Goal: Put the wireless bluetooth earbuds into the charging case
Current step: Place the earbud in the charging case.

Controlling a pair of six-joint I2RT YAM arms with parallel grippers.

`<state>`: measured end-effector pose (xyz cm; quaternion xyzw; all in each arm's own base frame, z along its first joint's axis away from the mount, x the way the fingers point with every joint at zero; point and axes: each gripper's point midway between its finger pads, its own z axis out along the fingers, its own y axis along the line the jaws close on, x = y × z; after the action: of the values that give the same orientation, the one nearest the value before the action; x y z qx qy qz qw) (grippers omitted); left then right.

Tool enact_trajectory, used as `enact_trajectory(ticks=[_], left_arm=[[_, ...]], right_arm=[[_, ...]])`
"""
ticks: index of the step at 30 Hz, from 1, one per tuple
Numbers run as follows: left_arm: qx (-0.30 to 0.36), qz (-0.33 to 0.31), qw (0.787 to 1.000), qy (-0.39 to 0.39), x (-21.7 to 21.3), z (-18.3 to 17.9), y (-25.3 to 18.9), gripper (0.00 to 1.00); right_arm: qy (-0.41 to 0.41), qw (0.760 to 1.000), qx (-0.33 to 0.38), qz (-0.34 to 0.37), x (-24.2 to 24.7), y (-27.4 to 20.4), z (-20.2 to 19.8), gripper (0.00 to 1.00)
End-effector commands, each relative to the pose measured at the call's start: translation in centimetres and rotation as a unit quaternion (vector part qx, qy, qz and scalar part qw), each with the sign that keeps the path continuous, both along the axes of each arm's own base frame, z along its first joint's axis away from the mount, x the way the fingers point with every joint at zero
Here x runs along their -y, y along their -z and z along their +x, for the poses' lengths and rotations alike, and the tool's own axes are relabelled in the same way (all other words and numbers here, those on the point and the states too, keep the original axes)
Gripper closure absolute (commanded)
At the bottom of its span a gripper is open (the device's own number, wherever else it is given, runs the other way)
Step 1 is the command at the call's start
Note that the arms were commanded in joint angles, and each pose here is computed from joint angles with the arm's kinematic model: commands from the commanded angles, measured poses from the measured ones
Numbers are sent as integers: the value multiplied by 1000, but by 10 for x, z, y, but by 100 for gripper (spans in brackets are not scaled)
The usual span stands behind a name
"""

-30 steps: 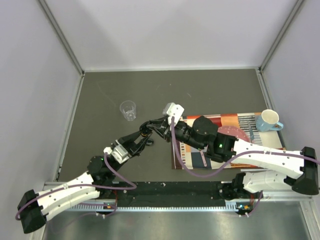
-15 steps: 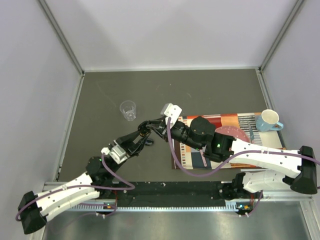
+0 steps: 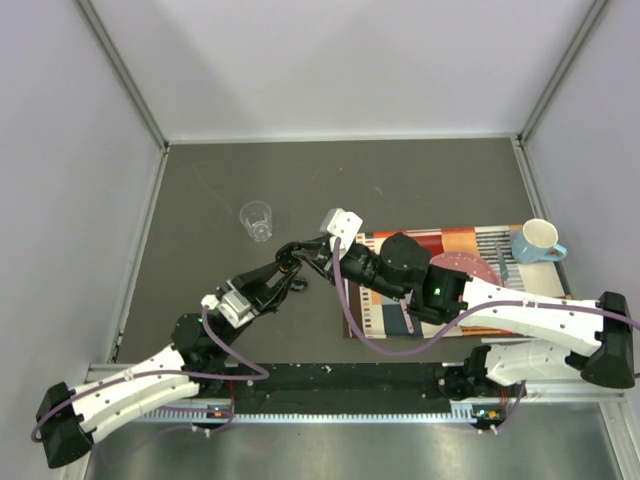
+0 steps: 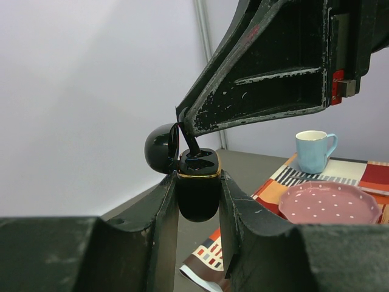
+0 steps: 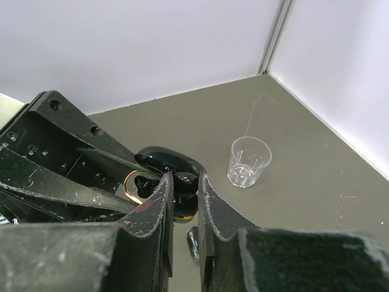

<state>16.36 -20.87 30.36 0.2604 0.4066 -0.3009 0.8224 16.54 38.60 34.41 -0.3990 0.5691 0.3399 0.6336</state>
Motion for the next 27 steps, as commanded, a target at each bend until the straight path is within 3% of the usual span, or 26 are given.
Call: enact_trajectory(ticks=[1,11,21,27], left_arm=[[34,-74,997,-3,-18,-8,-40,100],[46,-90,995,-9,-22,-10,-47,100],[47,-89,995,-6,-20,-9,-46,100],[50,-88,995,-5,-20,-10,-47,100]], right_arm=[[-14,1000,-10,-16,-1,9,-8,100],[17,999,-26,-27,6,19,0,100],[71,997,6,-24,16,6,17,100],[47,999,1,-26,10,10,9,100]])
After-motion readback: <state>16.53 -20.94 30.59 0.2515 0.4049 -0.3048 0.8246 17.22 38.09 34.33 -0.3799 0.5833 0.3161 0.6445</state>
